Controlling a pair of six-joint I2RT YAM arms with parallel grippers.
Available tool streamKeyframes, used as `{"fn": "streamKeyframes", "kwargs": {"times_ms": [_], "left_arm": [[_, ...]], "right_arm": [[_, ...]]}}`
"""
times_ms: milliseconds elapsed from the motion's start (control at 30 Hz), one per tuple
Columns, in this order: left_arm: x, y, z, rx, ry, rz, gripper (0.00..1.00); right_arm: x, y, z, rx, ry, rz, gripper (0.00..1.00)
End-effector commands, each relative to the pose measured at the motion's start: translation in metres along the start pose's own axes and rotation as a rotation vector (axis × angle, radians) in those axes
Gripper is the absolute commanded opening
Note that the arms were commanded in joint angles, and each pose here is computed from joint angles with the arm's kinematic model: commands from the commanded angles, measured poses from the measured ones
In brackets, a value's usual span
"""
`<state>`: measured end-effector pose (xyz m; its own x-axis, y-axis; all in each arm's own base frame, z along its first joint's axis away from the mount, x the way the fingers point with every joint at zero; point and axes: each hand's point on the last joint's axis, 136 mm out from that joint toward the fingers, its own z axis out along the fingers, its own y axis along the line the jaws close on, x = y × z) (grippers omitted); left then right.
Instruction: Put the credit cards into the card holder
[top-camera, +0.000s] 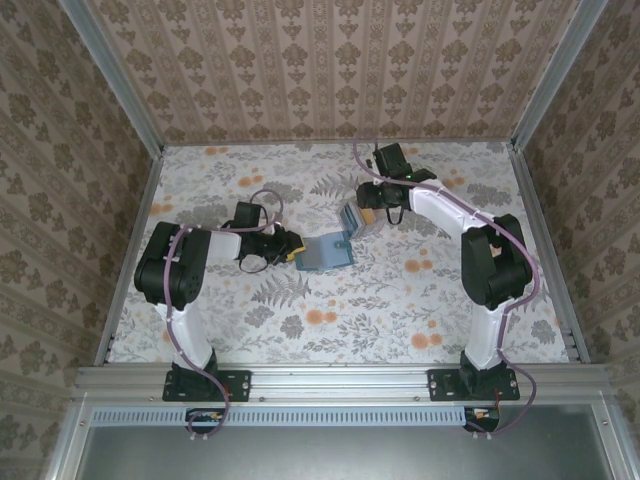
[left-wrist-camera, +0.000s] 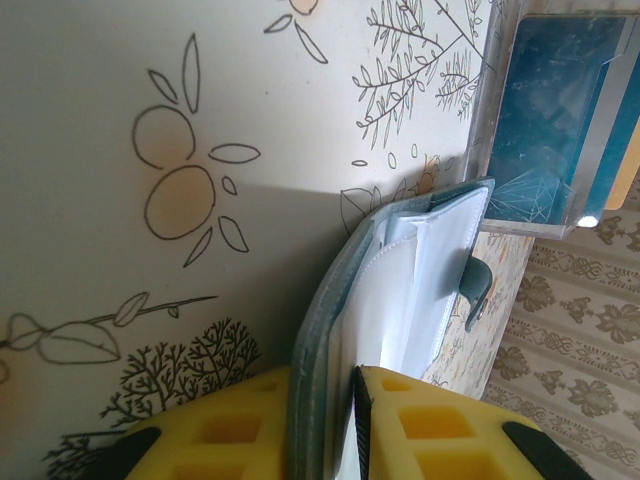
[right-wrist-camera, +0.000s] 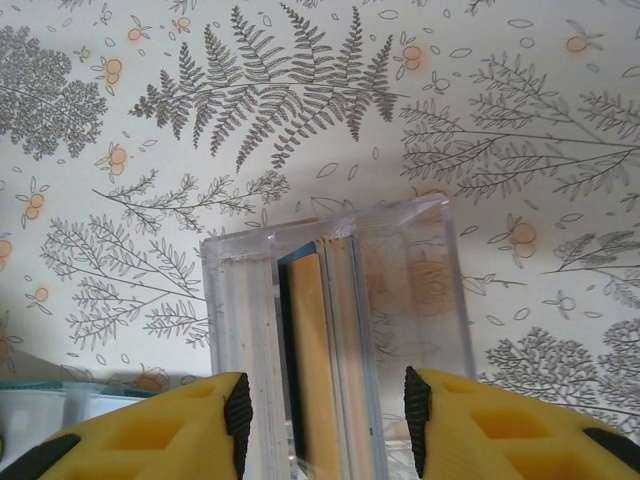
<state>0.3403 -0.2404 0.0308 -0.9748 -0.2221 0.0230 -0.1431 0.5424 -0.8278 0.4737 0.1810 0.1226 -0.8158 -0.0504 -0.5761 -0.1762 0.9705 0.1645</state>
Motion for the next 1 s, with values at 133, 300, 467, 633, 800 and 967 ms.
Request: {"fn": "streamKeyframes", "kwargs": {"times_ms": [133, 300, 467, 633, 800, 967], "left_arm": [[0.004, 0.005, 0.006, -0.012, 0.030, 0.001, 0.23], [0.004, 0.004, 0.006, -0.010, 0.034, 0.001, 0.23], [0.004, 0.005, 0.007, -0.010, 0.035, 0.001, 0.23], [0.004, 0.005, 0.007, -0.011, 0.037, -0.001, 0.23], [0.004, 0.005, 0.007, -0.011, 0.036, -0.001, 0.23], [0.004, 0.004, 0.007, -0.010, 0.036, 0.002, 0.23]], "right_arm": [[0.013, -0.003, 0.024, -0.008, 0.107, -0.010, 0.49], [0.029, -0.001, 0.036, -0.029, 0.188, 0.006, 0.52], [0.035, 0.008, 0.039, -0.088, 0.213, 0.009, 0.49], [0.032, 0.022, 0.031, -0.172, 0.189, 0.017, 0.43], [0.016, 0.031, 0.026, -0.264, 0.134, 0.068, 0.40], [0.010, 0.028, 0.022, -0.296, 0.106, 0.113, 0.36]]}}
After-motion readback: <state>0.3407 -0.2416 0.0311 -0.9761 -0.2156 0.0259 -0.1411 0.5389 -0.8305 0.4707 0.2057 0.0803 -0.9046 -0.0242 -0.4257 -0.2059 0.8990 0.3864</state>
